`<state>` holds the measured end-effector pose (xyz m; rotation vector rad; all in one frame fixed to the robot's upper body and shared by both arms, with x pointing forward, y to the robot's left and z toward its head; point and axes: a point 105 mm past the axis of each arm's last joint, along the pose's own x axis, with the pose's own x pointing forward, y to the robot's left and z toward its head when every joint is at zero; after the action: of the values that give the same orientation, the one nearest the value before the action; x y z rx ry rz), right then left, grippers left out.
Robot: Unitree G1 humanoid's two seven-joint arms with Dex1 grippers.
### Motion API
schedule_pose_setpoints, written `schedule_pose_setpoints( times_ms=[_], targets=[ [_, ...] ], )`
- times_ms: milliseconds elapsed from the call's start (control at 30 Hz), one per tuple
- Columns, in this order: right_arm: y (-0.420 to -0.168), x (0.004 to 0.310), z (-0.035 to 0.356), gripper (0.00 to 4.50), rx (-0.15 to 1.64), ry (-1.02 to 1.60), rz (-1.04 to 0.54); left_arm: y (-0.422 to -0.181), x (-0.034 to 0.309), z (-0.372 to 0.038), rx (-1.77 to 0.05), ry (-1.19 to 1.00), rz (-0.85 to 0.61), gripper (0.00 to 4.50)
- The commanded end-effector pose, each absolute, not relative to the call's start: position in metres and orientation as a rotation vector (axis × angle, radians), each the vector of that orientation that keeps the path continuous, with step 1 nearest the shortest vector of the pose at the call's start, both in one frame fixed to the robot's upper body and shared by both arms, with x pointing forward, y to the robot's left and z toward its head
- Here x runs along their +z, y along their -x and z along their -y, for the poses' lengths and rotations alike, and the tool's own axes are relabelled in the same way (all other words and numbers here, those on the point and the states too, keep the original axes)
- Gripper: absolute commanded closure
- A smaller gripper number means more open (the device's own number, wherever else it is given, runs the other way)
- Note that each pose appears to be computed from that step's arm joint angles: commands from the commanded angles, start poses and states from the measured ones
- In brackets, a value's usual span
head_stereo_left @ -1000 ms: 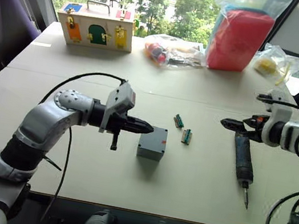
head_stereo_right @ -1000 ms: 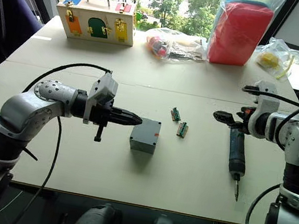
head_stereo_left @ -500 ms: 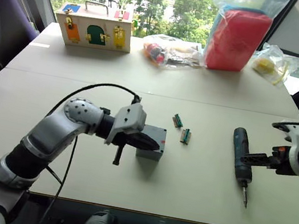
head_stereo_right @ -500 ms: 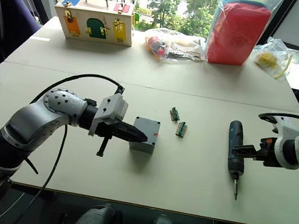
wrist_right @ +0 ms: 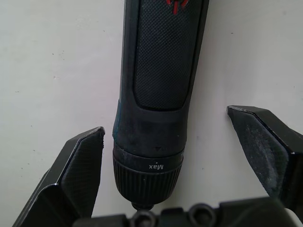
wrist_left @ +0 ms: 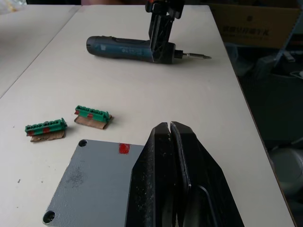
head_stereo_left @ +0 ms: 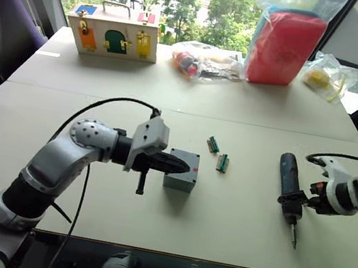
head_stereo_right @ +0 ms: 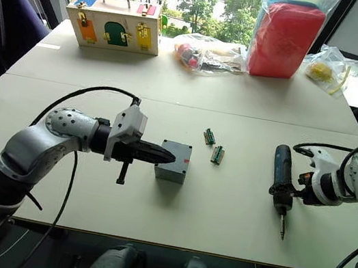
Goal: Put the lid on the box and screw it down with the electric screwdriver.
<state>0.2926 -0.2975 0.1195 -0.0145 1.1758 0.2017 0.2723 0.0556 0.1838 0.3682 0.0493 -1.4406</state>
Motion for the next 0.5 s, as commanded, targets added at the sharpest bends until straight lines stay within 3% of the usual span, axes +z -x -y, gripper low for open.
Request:
schedule_pose_setpoints(
  times_ms=[33, 233, 400, 500],
  targets=[
    [-0.291, 0.115, 0.292, 0.53, 0.259, 0.116, -1.183, -0.277, 0.191, -0.059, -1.396, -0.370, -0.019, 4.50],
    [-0.296, 0.110, 0.298, 2.57, 0.236, 0.163, -1.164, -0.287, 0.194, -0.072, -1.332, -0.370, -0.028, 4.50],
    [-0.315, 0.127, 0.310, 2.72, 0.180, 0.140, -1.053, -0.293, 0.195, -0.078, -1.316, -0.363, -0.036, 4.50],
    [-0.344, 0.177, 0.303, 2.72, 0.286, 0.196, -0.799, -0.299, 0.198, -0.082, -1.310, -0.333, -0.041, 4.50]
  ],
)
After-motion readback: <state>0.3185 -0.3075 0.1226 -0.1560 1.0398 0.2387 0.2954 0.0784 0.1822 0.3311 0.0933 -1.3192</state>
